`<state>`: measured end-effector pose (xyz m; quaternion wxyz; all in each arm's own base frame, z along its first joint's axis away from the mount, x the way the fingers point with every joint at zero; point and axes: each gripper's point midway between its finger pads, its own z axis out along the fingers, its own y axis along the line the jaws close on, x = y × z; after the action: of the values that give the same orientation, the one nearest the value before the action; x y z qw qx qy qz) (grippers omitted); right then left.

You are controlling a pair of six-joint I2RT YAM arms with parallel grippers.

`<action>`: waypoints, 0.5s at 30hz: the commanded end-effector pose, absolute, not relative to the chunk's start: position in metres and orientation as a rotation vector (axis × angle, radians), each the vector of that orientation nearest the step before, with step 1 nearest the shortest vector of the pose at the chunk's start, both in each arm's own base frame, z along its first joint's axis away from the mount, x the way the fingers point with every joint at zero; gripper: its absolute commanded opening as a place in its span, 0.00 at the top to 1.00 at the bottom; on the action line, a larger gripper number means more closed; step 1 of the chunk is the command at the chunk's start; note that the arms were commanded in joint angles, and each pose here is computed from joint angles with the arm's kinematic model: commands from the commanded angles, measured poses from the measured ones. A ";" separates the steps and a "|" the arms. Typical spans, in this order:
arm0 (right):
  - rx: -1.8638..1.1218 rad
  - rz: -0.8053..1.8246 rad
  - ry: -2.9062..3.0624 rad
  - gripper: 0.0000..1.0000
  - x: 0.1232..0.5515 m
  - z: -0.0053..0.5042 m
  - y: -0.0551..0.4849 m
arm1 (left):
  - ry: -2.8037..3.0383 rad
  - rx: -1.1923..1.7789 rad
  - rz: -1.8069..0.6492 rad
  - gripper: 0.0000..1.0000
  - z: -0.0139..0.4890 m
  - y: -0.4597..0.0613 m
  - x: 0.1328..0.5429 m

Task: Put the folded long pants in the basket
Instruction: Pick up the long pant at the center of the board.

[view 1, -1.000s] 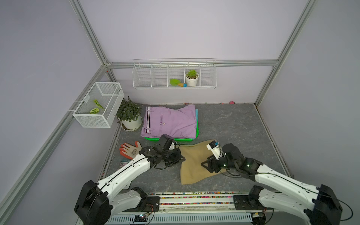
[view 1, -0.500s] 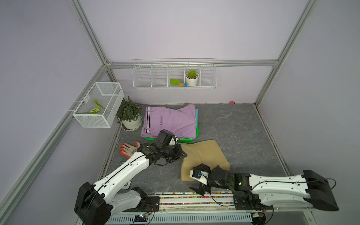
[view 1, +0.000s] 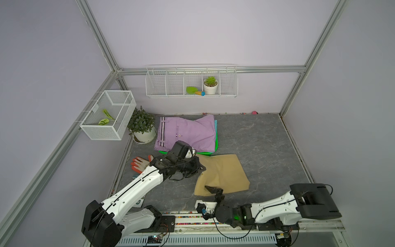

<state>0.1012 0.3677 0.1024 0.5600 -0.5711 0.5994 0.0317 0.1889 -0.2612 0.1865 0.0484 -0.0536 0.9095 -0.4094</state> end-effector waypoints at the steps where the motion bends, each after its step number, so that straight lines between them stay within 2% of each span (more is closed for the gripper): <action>1: -1.142 0.005 1.400 0.03 0.119 0.130 0.368 | 2.688 -0.123 -1.338 1.00 0.214 -0.271 0.196; 6: -1.058 -0.035 1.412 0.12 0.127 0.124 0.368 | 2.690 -0.117 -1.336 1.00 0.214 -0.271 0.196; 8: -1.032 -0.037 1.410 0.20 0.127 0.124 0.369 | 2.692 -0.115 -1.331 1.00 0.213 -0.271 0.197; 10: -0.992 -0.031 1.409 0.33 0.129 0.128 0.366 | 2.698 -0.113 -1.328 1.00 0.211 -0.271 0.196; 12: -0.956 -0.013 1.410 0.54 0.130 0.137 0.363 | 2.699 -0.113 -1.326 1.00 0.210 -0.270 0.196; 15: -0.929 0.027 1.425 0.76 0.130 0.145 0.355 | 2.703 -0.114 -1.321 1.00 0.208 -0.269 0.195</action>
<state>0.1281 0.3630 0.1214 0.6373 -0.4589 0.6188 -0.0190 0.1890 -0.2615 0.1853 0.0457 -0.0552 0.9098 -0.4088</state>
